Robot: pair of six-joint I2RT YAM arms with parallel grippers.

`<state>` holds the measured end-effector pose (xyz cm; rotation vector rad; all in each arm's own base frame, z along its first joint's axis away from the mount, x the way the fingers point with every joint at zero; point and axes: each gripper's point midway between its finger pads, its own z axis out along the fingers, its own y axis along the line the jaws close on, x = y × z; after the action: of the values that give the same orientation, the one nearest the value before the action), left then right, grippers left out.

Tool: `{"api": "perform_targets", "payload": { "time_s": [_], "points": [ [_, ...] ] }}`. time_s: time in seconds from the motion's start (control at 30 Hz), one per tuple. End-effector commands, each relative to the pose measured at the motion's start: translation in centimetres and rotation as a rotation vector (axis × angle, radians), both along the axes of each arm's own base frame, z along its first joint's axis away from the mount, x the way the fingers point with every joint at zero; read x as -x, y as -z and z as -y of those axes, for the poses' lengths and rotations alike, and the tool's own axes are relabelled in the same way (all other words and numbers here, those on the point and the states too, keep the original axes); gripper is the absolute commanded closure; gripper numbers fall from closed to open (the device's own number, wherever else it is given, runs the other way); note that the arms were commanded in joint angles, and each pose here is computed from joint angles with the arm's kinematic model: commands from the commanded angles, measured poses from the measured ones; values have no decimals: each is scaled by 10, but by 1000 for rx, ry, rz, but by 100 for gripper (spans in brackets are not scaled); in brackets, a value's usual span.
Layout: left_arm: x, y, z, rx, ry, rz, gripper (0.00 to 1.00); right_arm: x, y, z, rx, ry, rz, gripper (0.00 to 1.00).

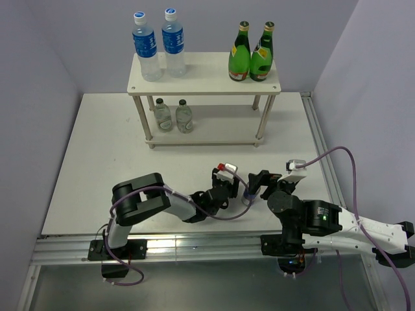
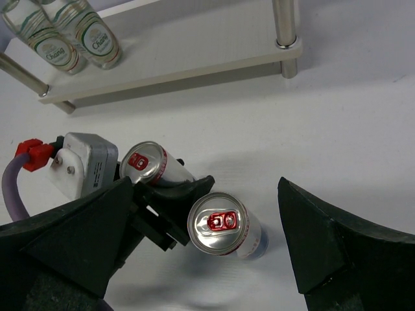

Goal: Place and organize the beverage onto the shelf

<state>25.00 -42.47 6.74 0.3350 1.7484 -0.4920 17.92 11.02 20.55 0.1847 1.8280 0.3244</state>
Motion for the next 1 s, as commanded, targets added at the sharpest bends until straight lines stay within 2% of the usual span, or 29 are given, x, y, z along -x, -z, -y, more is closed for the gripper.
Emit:
{"api": "perform_targets", "payload": {
  "time_s": [0.0,0.2,0.47,0.67,0.97],
  "points": [
    [-29,-71,12,123,-6,98,100,-1,-7,1,-29,14,20,0],
    [-93,-122,-6,143,-57,150,100,-1,-8,1,-39,9,26,0],
    [-176,-156,-18,160,-116,182,100,0,-8,0,-42,-1,25,0],
    [-232,-150,-26,157,-166,165,100,0,-8,-1,-42,-4,24,0],
    [-262,-128,-35,143,-208,133,100,0,-7,-2,-38,-11,25,0]
  ]
}}
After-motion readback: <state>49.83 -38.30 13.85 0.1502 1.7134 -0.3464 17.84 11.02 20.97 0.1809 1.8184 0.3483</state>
